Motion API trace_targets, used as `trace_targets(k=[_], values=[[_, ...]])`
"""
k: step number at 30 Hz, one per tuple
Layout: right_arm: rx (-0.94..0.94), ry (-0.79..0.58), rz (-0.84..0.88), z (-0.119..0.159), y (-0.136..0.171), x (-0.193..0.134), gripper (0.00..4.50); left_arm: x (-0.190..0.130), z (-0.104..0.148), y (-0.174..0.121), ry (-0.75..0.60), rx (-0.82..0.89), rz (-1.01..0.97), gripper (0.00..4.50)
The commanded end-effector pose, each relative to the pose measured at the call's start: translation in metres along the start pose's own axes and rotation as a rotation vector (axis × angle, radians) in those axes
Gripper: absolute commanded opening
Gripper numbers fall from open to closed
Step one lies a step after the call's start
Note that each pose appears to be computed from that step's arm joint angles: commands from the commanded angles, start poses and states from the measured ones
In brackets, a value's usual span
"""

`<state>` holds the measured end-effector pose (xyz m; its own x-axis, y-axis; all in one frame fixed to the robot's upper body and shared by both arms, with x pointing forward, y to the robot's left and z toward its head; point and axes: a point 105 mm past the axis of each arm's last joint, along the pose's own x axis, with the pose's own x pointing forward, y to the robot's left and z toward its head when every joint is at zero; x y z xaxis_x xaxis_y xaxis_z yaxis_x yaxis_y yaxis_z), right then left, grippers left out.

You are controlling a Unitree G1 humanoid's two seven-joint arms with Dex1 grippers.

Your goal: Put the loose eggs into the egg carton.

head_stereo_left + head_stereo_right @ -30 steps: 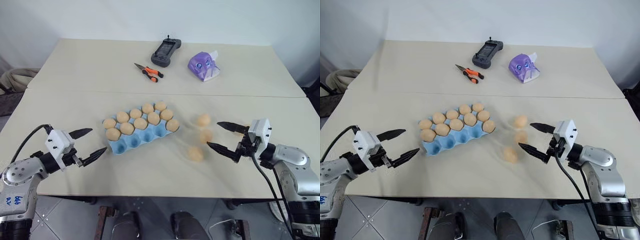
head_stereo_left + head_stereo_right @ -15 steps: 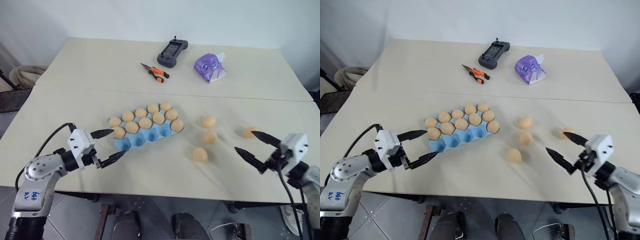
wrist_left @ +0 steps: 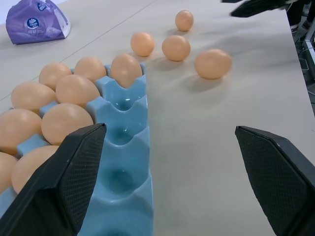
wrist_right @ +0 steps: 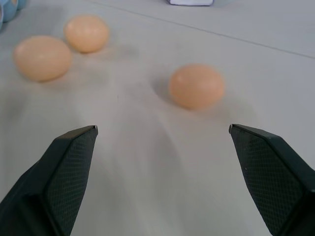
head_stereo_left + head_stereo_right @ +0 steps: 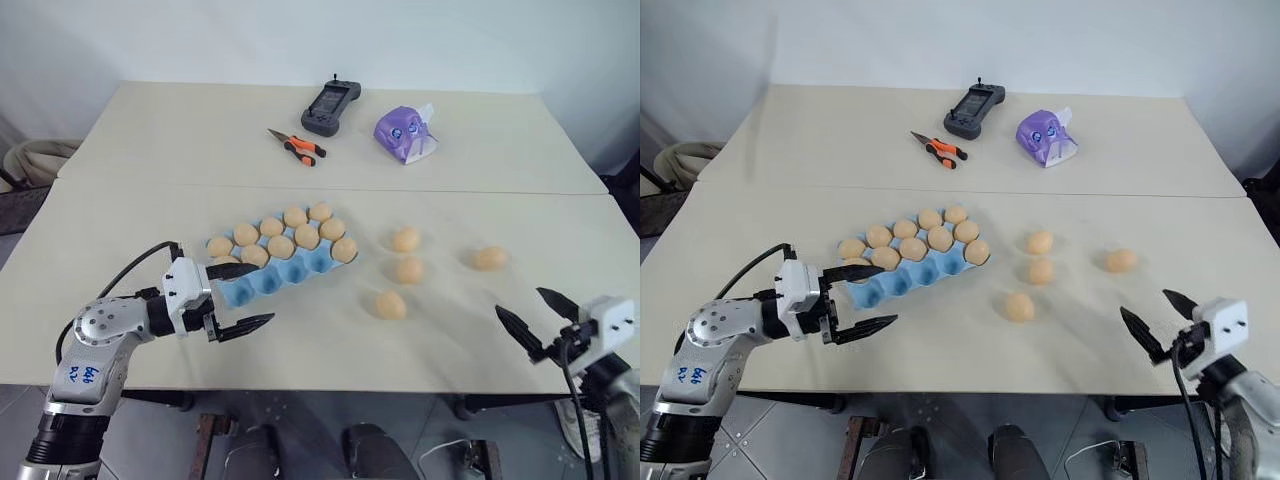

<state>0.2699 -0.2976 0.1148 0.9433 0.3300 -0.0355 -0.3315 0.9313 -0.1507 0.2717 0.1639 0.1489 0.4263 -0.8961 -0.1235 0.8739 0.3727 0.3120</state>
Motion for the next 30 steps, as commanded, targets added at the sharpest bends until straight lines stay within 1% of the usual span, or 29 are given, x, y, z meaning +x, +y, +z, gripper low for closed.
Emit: trace_targets(k=[1, 5, 10, 11, 13, 17, 18, 20, 24, 26, 27, 29, 30], values=[[-0.051, -0.002, -0.027, 0.010, -0.013, 0.024, 4.50, -0.001, 0.006, 0.001, -0.023, 0.027, 0.015, 4.47], [-0.044, 0.004, -0.064, 0.015, -0.023, 0.065, 4.50, -0.001, 0.010, -0.001, -0.031, 0.030, 0.018, 4.47], [-0.012, 0.055, -0.083, 0.005, -0.028, 0.090, 4.50, -0.005, 0.012, -0.002, -0.027, 0.043, 0.042, 4.47], [-0.018, 0.069, -0.083, 0.003, -0.028, 0.092, 4.32, -0.007, 0.013, -0.002, -0.025, 0.047, 0.052, 4.49], [-0.008, 0.056, -0.074, 0.003, -0.027, 0.094, 3.90, -0.011, 0.015, -0.001, -0.024, 0.049, 0.077, 4.50], [-0.008, 0.054, -0.060, 0.001, -0.023, 0.093, 2.53, -0.018, 0.014, 0.000, -0.011, 0.054, 0.112, 4.50], [-0.011, 0.055, -0.058, 0.001, -0.022, 0.093, 2.41, -0.018, 0.013, 0.000, -0.010, 0.054, 0.120, 4.50], [-0.019, 0.045, -0.041, 0.004, -0.019, 0.093, 2.40, -0.018, 0.013, 0.001, -0.011, 0.055, 0.131, 4.50], [-0.033, -0.072, 0.046, 0.035, -0.002, 0.101, 2.40, -0.020, 0.013, 0.005, -0.025, 0.037, 0.169, 4.50], [-0.042, -0.130, 0.128, 0.057, 0.017, 0.110, 2.40, -0.023, 0.012, 0.007, -0.028, 0.029, 0.192, 4.50], [-0.046, -0.161, 0.177, 0.071, 0.030, 0.116, 2.40, -0.025, 0.011, 0.009, -0.031, 0.016, 0.214, 4.50], [-0.048, -0.221, 0.295, 0.103, 0.070, 0.134, 2.40, -0.036, 0.003, 0.013, -0.017, -0.014, 0.276, 4.50], [-0.039, -0.240, 0.348, 0.114, 0.089, 0.141, 2.40, -0.041, -0.002, 0.015, -0.005, -0.029, 0.309, 4.50]])
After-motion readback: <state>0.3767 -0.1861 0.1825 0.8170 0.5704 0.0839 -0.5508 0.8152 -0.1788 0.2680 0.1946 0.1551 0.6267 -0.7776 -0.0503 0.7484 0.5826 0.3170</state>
